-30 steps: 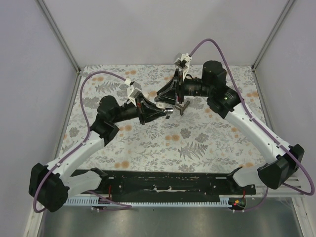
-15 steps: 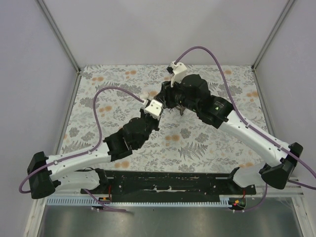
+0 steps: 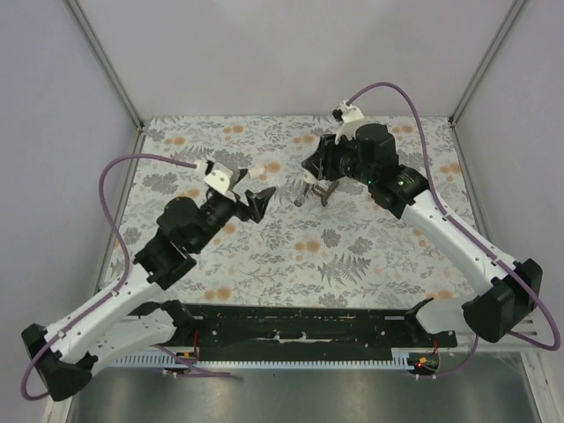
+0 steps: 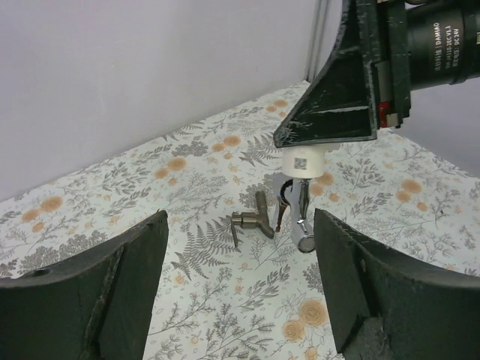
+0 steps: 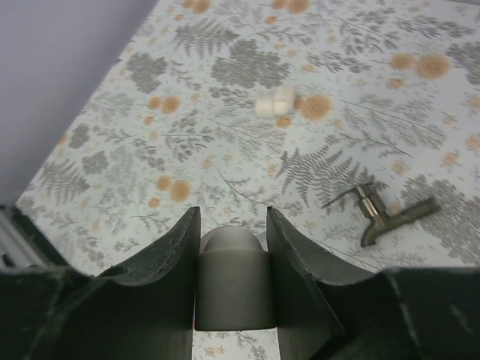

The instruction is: Install the water faucets

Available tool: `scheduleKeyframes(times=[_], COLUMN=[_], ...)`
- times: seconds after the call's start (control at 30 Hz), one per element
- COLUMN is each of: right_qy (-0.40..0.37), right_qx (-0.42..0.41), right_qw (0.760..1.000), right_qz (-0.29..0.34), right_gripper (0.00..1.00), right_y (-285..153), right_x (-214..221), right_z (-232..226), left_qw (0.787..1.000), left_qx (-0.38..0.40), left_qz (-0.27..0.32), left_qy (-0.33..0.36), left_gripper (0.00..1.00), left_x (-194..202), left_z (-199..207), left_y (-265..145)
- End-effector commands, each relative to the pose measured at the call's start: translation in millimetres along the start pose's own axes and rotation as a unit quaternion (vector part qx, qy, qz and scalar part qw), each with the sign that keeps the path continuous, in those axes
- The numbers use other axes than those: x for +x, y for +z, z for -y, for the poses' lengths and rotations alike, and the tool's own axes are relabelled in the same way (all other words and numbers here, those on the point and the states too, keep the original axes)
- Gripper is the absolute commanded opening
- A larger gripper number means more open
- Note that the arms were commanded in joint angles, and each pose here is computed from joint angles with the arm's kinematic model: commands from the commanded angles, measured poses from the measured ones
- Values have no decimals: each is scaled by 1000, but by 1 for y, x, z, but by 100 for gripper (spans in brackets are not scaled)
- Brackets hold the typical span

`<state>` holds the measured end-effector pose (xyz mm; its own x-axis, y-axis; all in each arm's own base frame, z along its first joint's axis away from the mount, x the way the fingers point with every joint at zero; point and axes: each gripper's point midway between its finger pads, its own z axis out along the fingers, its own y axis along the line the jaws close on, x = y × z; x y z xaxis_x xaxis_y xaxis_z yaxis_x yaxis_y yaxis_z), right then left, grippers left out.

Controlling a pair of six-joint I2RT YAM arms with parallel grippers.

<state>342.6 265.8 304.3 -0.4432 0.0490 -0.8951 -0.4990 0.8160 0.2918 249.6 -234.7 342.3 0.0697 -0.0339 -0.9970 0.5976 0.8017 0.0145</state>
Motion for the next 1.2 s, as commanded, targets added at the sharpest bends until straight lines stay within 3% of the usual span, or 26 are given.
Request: scheduleKeyframes(times=[0.0, 0.23, 0.4, 0.6, 0.93, 1.17], right_qy=[-36, -118, -134, -144, -147, -153], right_qx=[-246, -453, -527, -554, -574, -583], right_qw=[963, 879, 835, 817, 801, 793], right_qz=[102, 93, 81, 77, 83, 87], right_gripper=[0, 0, 0, 0, 0, 0], right_y=[-42, -86, -109, -119, -123, -123], right_x=[-64, -67, -68, -69, -73, -78], right_z=[-71, -128, -145, -151, -156, -160], left_qw=[986, 958, 944, 902, 839, 816], left_qx=[151, 267, 307, 399, 483, 514], left_qz=[-18, -8, 6, 16, 18, 4], left_qy=[-71, -109, -118, -166, -249, -264], left_gripper=[83, 86, 87, 88, 88, 89], left_x=[-1, -10, -22, -32, -47, -46], left_z=[20, 30, 32, 56, 73, 86], left_y=[-13, -15, -11, -20, -24, -25])
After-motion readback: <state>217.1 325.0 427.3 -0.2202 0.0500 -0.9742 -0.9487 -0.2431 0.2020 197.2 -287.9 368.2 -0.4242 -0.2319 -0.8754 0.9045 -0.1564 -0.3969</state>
